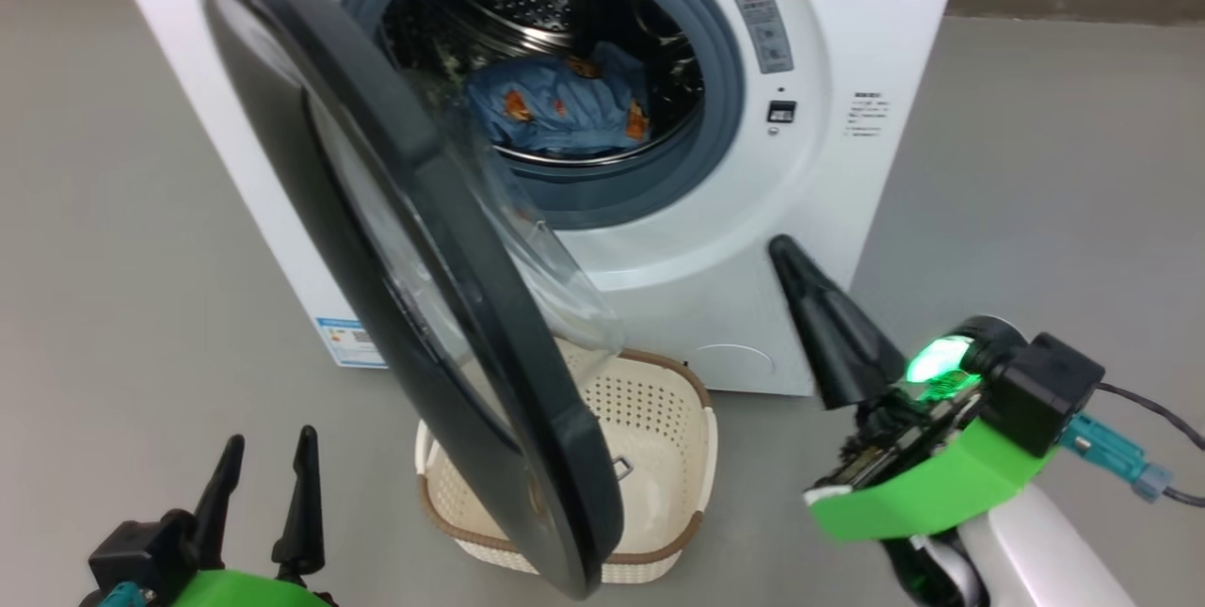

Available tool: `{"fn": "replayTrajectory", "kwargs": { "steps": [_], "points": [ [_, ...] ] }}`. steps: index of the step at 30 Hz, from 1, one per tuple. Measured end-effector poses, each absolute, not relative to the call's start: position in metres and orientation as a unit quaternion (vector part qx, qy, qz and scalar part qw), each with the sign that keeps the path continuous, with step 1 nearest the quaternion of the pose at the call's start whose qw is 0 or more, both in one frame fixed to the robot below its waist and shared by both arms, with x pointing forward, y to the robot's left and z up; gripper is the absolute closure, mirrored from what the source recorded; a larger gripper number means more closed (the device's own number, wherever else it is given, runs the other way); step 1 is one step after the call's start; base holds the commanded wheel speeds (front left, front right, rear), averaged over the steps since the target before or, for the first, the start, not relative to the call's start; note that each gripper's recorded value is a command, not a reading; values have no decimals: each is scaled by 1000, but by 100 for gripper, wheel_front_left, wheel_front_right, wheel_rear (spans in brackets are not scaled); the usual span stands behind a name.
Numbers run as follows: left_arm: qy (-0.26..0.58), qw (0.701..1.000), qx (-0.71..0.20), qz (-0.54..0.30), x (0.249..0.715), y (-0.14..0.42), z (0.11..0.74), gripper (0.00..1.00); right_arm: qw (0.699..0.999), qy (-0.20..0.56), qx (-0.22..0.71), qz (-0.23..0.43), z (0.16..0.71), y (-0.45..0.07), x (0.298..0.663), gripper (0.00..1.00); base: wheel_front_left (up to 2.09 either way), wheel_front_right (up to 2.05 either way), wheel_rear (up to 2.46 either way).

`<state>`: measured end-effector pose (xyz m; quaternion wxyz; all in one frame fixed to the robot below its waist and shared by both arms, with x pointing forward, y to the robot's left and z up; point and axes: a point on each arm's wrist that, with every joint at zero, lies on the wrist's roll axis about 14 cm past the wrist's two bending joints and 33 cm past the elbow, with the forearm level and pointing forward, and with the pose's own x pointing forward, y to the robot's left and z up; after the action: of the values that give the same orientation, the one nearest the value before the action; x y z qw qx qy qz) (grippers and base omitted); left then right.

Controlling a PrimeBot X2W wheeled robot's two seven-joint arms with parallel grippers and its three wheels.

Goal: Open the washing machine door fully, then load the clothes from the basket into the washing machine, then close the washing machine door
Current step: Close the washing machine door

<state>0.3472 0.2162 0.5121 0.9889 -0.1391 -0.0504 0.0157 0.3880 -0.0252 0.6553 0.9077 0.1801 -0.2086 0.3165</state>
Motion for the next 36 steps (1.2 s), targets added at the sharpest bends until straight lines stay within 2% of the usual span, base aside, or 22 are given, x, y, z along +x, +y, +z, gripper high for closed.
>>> {"fn": "replayTrajectory", "kwargs": {
  "steps": [3, 8, 17, 25, 36],
  "points": [
    [-51, 989, -137, 24, 342, 221, 512, 0, 883, -227, 187, 365, 673, 2, 371, 100, 0, 0, 0],
    [-51, 989, -137, 39, 333, 231, 510, 0, 853, -215, 200, 432, 675, 36, 347, 100, 0, 0, 0],
    [-53, 987, -136, 60, 319, 243, 509, 0, 800, -167, 165, 553, 654, 88, 298, 100, 0, 0, 0],
    [-55, 987, -136, 61, 317, 244, 509, 0, 798, -89, 140, 579, 608, 101, 291, 100, 0, 0, 0],
    [-43, 988, -136, 66, 318, 246, 502, 0, 820, 22, 104, 562, 537, 98, 311, 100, 0, 0, 0]
  ]
}}
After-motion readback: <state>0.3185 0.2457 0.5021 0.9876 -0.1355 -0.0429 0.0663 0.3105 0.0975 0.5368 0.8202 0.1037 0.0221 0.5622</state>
